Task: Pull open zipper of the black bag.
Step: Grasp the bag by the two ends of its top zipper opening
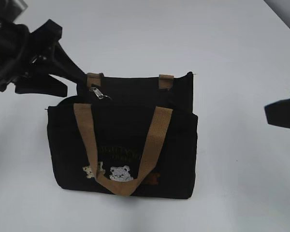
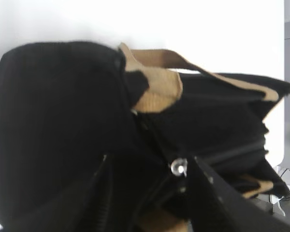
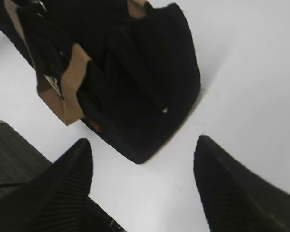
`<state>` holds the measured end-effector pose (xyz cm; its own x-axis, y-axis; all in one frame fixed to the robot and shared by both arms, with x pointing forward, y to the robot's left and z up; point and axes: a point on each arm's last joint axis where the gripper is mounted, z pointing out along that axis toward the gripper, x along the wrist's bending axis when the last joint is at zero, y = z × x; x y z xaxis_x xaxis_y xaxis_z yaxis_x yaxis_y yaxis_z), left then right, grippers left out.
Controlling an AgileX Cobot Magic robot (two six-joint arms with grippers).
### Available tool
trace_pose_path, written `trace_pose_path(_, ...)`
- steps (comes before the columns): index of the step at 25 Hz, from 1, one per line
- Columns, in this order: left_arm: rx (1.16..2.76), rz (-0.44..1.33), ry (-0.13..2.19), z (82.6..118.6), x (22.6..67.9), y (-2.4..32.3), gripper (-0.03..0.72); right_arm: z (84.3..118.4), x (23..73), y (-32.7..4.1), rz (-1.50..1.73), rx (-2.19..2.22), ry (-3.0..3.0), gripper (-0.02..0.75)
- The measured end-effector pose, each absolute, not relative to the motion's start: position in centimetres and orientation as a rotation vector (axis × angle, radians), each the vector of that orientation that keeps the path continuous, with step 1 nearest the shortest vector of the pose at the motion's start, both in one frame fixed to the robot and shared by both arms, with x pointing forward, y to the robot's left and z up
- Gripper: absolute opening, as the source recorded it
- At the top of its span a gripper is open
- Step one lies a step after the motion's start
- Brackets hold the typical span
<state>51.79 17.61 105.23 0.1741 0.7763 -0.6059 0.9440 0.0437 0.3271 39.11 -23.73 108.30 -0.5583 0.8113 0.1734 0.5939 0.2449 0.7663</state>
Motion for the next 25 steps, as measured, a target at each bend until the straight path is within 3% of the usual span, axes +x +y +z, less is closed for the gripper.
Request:
trace_pose_path(8,1.781,-0.352,1.704,102.1,55.2,16.8,0.35,109.6,43.5,-22.2,1.369,1.204,2.294,0.508)
trace_pose_path(14,1.803,-0.337,1.679,102.2,55.5,16.7,0.076,111.7,45.5,-19.8,1.411,0.965,2.364,0.508)
trace_pose_path(16,1.821,-0.337,1.669,102.3,55.4,16.7,0.031,112.2,45.7,-18.0,1.431,0.841,2.415,0.508)
trace_pose_path(25,1.863,-0.357,1.61,104.3,54.0,16.8,0.029,109.9,47.1,-9.6,1.407,0.465,2.576,0.491)
